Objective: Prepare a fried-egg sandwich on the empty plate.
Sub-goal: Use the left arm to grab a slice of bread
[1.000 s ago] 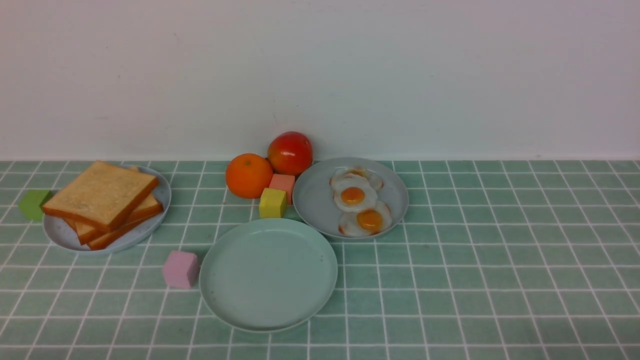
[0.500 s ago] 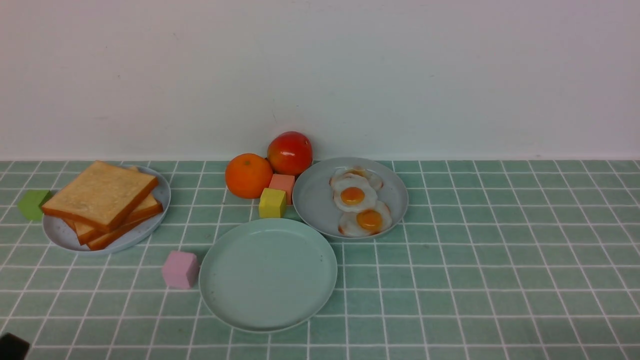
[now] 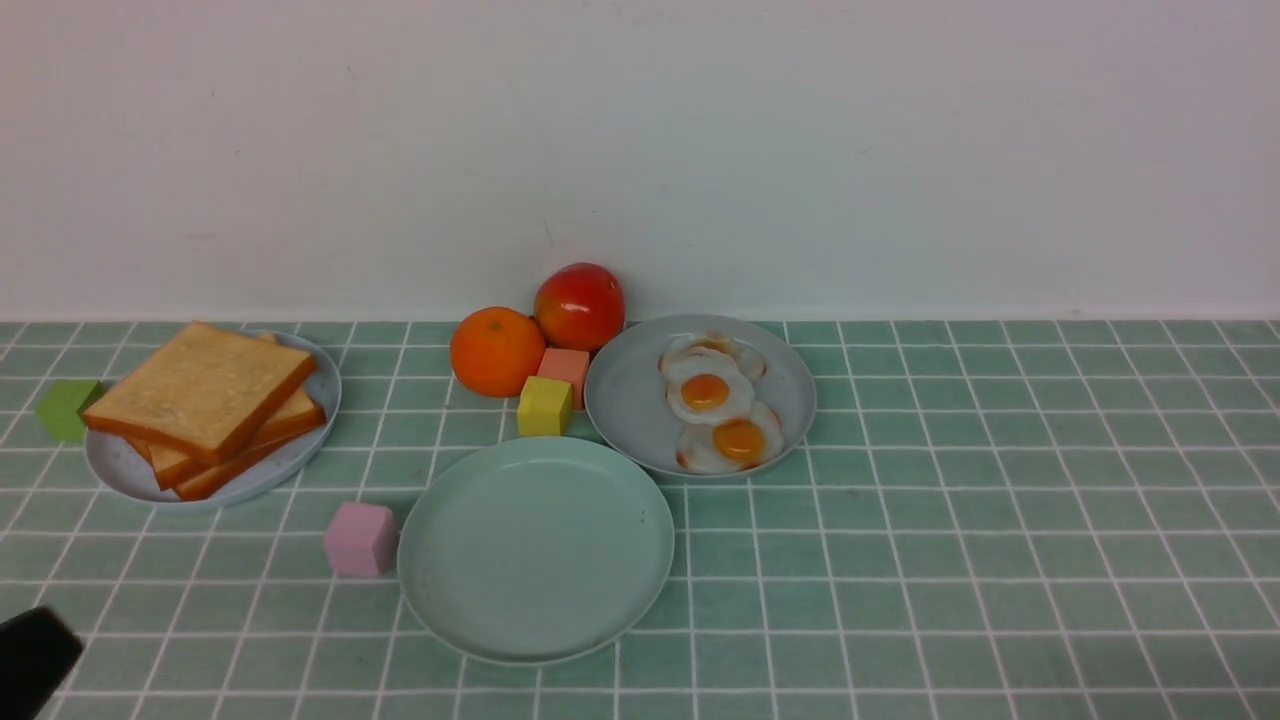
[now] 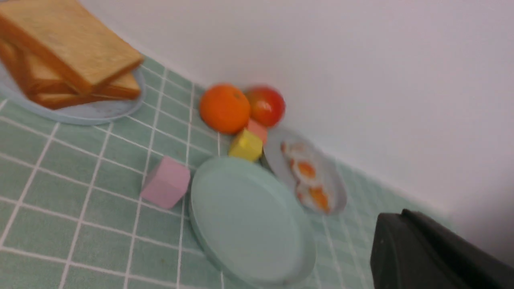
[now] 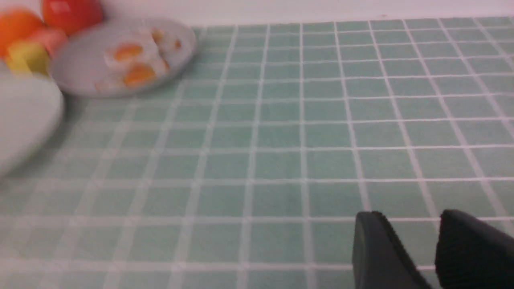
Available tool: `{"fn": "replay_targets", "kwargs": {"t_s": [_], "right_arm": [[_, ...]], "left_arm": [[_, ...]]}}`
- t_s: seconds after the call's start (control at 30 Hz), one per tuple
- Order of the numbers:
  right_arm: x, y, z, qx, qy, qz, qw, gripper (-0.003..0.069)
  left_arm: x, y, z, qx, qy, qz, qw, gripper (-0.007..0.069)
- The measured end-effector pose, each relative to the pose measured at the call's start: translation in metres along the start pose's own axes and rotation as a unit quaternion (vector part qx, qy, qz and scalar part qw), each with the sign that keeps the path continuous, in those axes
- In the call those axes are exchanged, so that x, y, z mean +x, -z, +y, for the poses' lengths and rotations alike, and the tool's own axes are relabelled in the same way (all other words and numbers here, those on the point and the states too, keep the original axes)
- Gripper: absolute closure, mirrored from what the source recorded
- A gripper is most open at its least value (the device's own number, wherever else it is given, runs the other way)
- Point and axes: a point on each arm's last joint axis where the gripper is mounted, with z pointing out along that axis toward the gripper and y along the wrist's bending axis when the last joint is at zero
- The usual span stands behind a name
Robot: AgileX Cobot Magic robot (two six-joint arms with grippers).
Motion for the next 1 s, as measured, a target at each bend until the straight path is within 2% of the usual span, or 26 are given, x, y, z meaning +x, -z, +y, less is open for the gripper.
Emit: {"fn": "replay_targets", "kwargs": {"t_s": [0.1, 0.17, 0.3, 0.4, 0.5, 0.57, 0.7, 0.83, 0.87, 0.9, 1.0], "right_arm": [[-0.010, 0.001, 0.004, -0.029, -0.159, -0.053, 0.985, 0.0419], [-0.016, 0.001, 0.003, -0.036, -0.222, -0.086, 0.971, 0.0419], [-0.025, 0.004, 0.006, -0.050, -0.249, -0.099, 0.962, 0.0419], [-0.051, 0.017, 0.024, -0.094, -0.197, -0.065, 0.974, 0.0435], [-0.098, 0.032, 0.051, -0.134, -0.092, 0.022, 0.986, 0.0500], [-0.120, 0.035, 0.062, -0.144, -0.042, 0.083, 0.985, 0.0550], [-0.163, 0.033, 0.077, -0.166, 0.064, 0.196, 0.964, 0.0650], [-0.184, 0.031, 0.087, -0.196, 0.101, 0.214, 0.952, 0.0659], [-0.191, 0.030, 0.093, -0.219, 0.118, 0.218, 0.944, 0.0658], [-0.191, 0.030, 0.094, -0.222, 0.119, 0.219, 0.943, 0.0658], [-0.191, 0.028, 0.100, -0.249, 0.139, 0.232, 0.930, 0.0659]], "left_arm": [[-0.019, -0.011, -0.016, -0.007, -0.059, 0.093, 0.994, 0.0638], [-0.033, -0.021, -0.023, -0.020, -0.104, 0.143, 0.984, 0.0638], [-0.051, -0.047, -0.029, -0.051, -0.150, 0.207, 0.965, 0.0638], [-0.062, -0.075, -0.028, -0.085, -0.153, 0.244, 0.954, 0.0638], [-0.072, -0.115, -0.022, -0.124, -0.165, 0.281, 0.937, 0.0638], [-0.074, -0.137, -0.017, -0.142, -0.177, 0.301, 0.926, 0.0638], [-0.077, -0.191, 0.003, -0.179, -0.187, 0.336, 0.905, 0.0638], [-0.081, -0.231, 0.027, -0.208, -0.186, 0.348, 0.895, 0.0638], [-0.082, -0.253, 0.041, -0.221, -0.197, 0.350, 0.889, 0.0638], [-0.084, -0.253, 0.040, -0.221, -0.197, 0.347, 0.890, 0.0638], [-0.084, -0.288, 0.060, -0.237, -0.241, 0.348, 0.875, 0.0636]]}}
